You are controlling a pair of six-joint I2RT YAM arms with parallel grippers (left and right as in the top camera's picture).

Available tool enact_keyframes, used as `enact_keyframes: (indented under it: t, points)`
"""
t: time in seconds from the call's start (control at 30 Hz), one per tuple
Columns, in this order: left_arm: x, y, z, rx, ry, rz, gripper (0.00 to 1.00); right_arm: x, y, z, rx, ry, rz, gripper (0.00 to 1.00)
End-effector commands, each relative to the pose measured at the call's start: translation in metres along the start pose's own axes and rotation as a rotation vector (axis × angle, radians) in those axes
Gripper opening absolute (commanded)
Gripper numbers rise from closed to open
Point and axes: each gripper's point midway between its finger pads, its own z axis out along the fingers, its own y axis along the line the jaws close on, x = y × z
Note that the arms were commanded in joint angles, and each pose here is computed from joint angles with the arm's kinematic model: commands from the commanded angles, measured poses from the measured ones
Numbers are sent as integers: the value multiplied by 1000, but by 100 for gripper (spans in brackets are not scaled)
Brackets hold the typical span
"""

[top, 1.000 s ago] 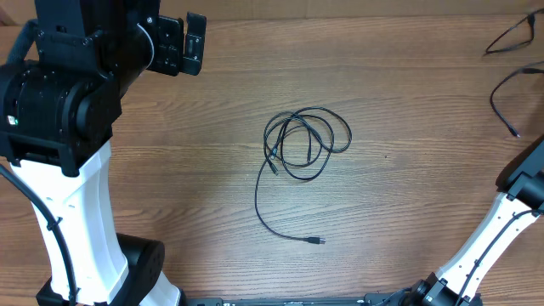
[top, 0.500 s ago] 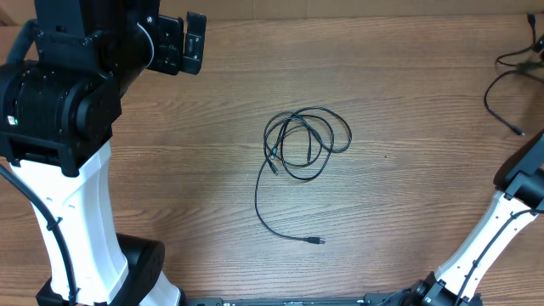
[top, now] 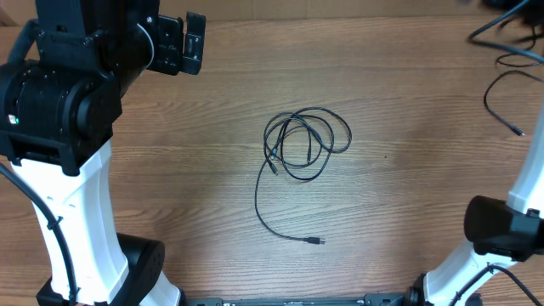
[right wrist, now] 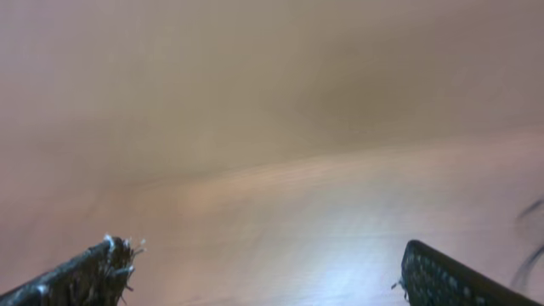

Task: Untangle cables
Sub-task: 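Reach the right gripper down and grasp the coiled cable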

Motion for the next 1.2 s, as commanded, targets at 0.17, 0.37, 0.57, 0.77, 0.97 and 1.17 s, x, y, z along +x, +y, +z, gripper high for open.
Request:
enact_keyframes:
  t: [0.17, 0.37, 0.57, 0.77, 0.97, 1.17]
  points:
    - [-12, 1, 1, -8, -45, -11, 100, 139, 83, 45, -122, 513, -35, 95]
    - [-9, 1, 1, -7, -34, -13, 100, 233, 150, 61, -442, 670, -795, 93]
    - [-6, 1, 2, -7, -21, -11, 100, 305, 156, 76, -563, 798, -914, 88]
    - [-9, 2, 3, -10, -31, -1, 100, 363, 176, 111, -642, 791, -649, 90]
    - [-1, 0, 16, -8, 14, 6, 100, 425, 162, 123, -650, 840, -647, 89]
    - [7, 0, 34, -14, 63, 22, 100, 440, 160, 119, -647, 882, -575, 86]
